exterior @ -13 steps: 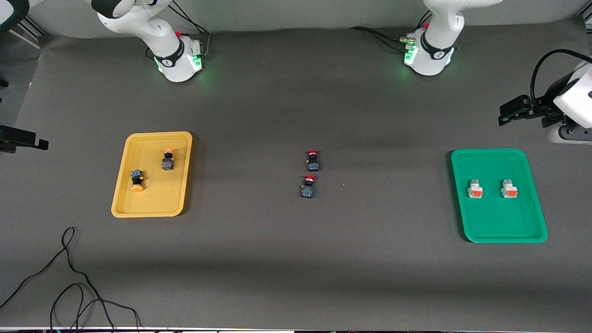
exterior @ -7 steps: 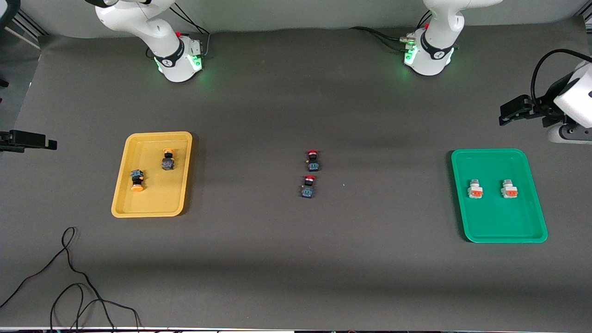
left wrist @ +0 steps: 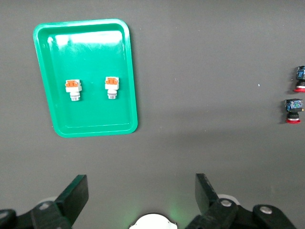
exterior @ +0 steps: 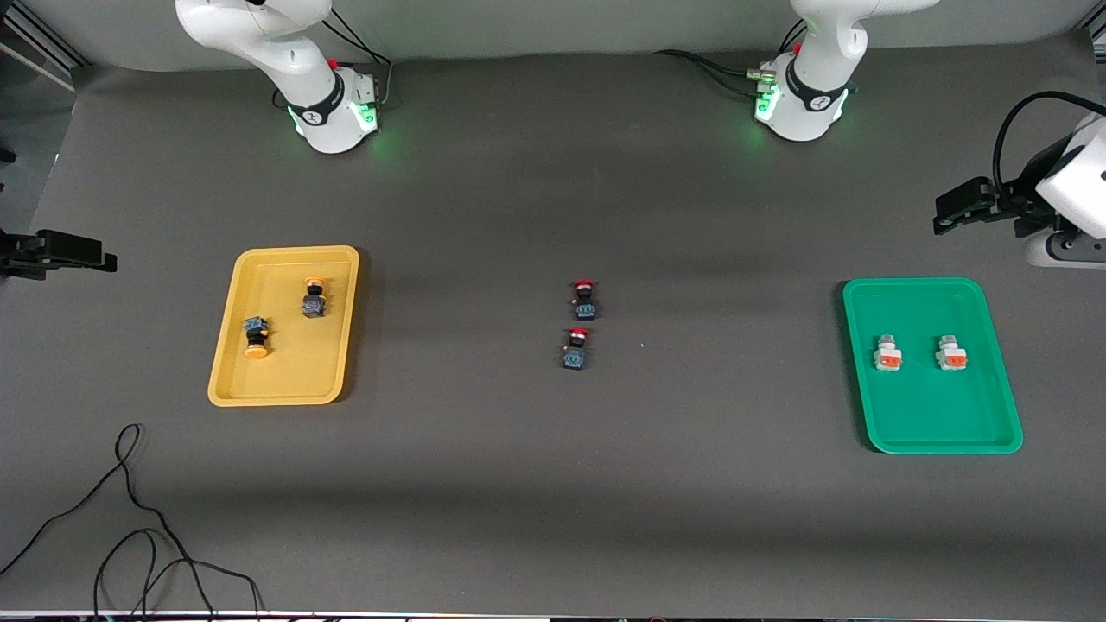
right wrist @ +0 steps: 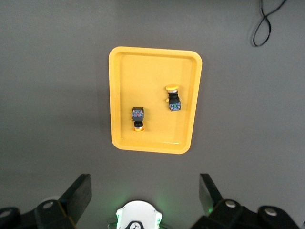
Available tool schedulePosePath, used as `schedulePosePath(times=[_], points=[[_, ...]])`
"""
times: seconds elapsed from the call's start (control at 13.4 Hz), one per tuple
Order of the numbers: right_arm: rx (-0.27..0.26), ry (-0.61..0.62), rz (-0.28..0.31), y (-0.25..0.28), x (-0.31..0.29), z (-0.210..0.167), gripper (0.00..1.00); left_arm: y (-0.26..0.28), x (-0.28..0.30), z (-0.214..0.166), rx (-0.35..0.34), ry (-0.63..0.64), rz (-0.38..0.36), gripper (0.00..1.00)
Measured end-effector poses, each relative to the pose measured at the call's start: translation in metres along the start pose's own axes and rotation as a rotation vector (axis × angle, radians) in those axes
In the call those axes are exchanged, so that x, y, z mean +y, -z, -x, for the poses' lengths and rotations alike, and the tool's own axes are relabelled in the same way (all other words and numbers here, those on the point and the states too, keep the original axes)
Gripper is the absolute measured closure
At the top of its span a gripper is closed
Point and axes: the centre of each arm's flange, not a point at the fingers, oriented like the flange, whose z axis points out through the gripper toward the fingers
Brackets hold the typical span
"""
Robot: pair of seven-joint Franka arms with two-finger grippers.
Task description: Place green and yellow buttons in trays
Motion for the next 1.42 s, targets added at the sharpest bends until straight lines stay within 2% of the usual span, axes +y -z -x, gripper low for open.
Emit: schedulePosePath(times=[0.37,0.6,0.82,1.04,1.42], points=[[0.083,0.049,0.022,-0.010,-0.007,0.019,0.00,0.001,0.000,0.000,0.002,0.000,0.000,0.00],[0.162,0.056,0.023,-0.014,-0.008,0.033,0.00,0.001,0.000,0.000,0.005,0.000,0.000,0.00],[0.211,0.058,0.022,-0.010,-0.006,0.056,0.00,0.001,0.000,-0.001,0.007,0.000,0.000,0.00],[0.228,0.060,0.019,-0.003,-0.007,0.068,0.00,-0.001,0.001,-0.002,0.006,-0.002,0.000,0.00],[0.228,0.057,0.018,-0.004,-0.006,0.069,0.00,-0.002,0.001,-0.004,0.007,-0.002,0.000,0.00]])
